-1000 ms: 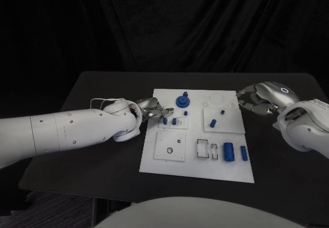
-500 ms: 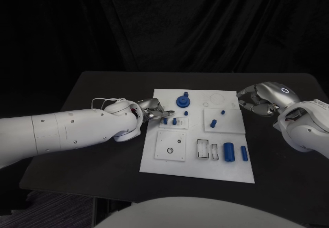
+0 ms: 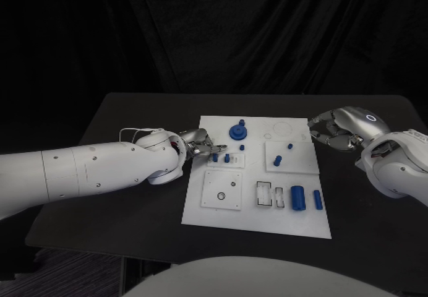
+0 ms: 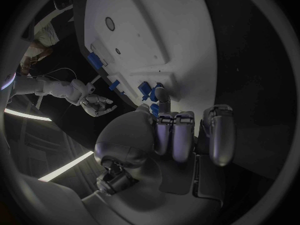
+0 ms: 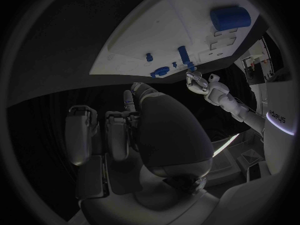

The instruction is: Assemble the parts on the task board

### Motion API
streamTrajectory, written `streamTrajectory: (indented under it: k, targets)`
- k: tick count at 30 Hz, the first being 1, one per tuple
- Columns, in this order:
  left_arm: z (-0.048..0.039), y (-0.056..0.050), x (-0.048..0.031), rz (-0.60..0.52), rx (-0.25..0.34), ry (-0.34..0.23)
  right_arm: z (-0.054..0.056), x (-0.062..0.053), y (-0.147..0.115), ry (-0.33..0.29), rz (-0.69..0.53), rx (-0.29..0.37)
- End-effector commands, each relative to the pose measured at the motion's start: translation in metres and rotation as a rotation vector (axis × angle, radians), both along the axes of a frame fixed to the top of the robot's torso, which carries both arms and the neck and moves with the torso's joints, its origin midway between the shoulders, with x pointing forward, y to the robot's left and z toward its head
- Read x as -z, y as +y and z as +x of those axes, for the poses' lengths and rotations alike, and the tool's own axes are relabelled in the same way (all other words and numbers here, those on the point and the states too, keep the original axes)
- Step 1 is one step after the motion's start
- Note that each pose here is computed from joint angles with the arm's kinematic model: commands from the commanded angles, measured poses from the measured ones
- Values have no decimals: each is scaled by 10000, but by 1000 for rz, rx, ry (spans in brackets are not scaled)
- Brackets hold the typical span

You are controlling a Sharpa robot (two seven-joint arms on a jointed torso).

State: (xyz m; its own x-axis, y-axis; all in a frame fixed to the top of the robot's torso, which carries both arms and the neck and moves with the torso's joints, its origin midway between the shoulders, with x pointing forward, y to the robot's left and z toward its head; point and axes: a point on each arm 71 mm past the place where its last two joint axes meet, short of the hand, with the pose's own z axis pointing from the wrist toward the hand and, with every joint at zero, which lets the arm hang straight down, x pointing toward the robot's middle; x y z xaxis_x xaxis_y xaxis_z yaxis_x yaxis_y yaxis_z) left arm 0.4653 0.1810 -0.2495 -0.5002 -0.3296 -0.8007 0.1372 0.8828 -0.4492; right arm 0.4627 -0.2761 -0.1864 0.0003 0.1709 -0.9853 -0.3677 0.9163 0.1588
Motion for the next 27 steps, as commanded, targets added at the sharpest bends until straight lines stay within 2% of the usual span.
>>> streamTrajectory:
  k: [1,27]
  targets:
    - [-12,-12,10,-6,8,7,-2,11,-12,5,3,12]
    - [-30,32,4,-6,-4,6,2,31,-6,11,1,10]
